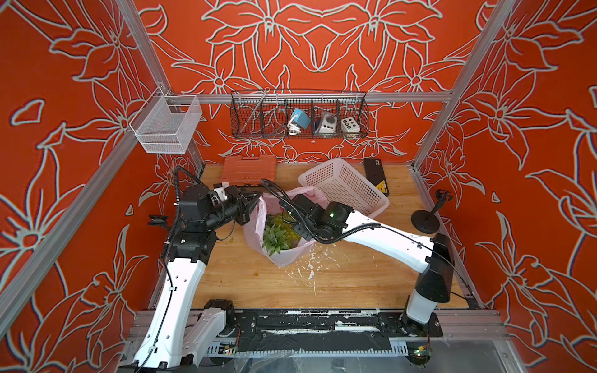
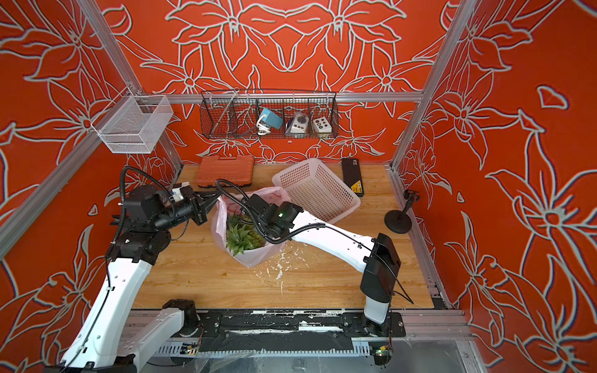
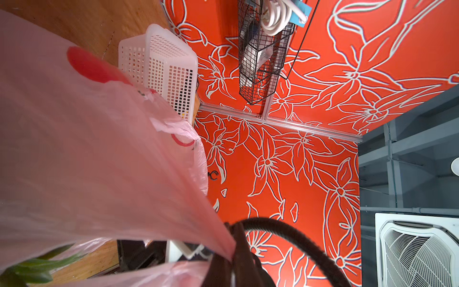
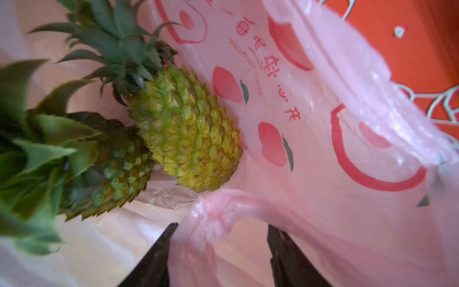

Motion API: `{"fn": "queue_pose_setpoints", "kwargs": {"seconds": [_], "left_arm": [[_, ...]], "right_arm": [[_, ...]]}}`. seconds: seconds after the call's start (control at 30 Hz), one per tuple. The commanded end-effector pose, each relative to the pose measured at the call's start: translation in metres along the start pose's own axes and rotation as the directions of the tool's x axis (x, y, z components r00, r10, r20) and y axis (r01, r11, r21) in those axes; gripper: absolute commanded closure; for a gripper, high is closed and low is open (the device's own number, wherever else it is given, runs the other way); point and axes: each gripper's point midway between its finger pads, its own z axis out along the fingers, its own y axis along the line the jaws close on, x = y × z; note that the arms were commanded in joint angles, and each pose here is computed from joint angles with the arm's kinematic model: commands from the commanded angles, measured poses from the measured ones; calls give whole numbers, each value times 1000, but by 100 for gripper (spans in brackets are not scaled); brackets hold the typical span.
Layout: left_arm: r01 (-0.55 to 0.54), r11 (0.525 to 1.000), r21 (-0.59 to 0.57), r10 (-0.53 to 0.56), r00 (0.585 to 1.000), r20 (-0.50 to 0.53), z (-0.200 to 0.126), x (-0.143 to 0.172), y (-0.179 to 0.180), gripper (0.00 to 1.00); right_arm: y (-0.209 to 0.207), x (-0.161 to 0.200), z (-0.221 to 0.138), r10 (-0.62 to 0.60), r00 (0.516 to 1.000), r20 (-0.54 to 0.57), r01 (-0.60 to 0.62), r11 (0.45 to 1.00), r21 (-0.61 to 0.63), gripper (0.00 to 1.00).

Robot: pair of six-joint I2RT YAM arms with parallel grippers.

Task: Place the pineapple into a plastic bag & tie a knot
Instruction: Adjust the plastic bag at the center of the board.

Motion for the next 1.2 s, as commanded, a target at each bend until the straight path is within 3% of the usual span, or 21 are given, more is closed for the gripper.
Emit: {"fn": "queue_pose_setpoints", "kwargs": {"seconds": [0.0,0.17,0.3,0.47,0.53,0.73,1.0,1.17], "left_arm": [[-40,997,62,41,999,-20,-8,8,-16,100],[-55,996,69,56,998,-11,-12,8,-21,100],[-144,985,100,141,989,36,-26,7,-59,100],[-259,947,190,244,964,101,-47,8,-135,100],[-270,941,205,245,960,137,-48,-6,-151,100],[-242,944,226,210,965,158,-47,-27,-155,100],[-99,971,217,98,995,13,-30,-17,-89,100],[-67,979,192,79,995,-58,-25,0,-59,100]], "right_arm": [[-27,0,10,30,999,12,-31,990,141,58],[-53,-4,-15,146,986,84,-155,982,110,100],[-74,-25,-88,281,925,255,-283,959,-31,100],[-134,-35,-198,473,751,461,-425,880,-210,100],[-154,-30,-221,510,706,491,-451,859,-243,100],[-166,-6,-210,557,719,416,-498,830,-249,100],[-114,-18,-170,615,740,273,-450,754,-479,100],[-99,-19,-144,630,747,212,-461,720,-518,100]]}}
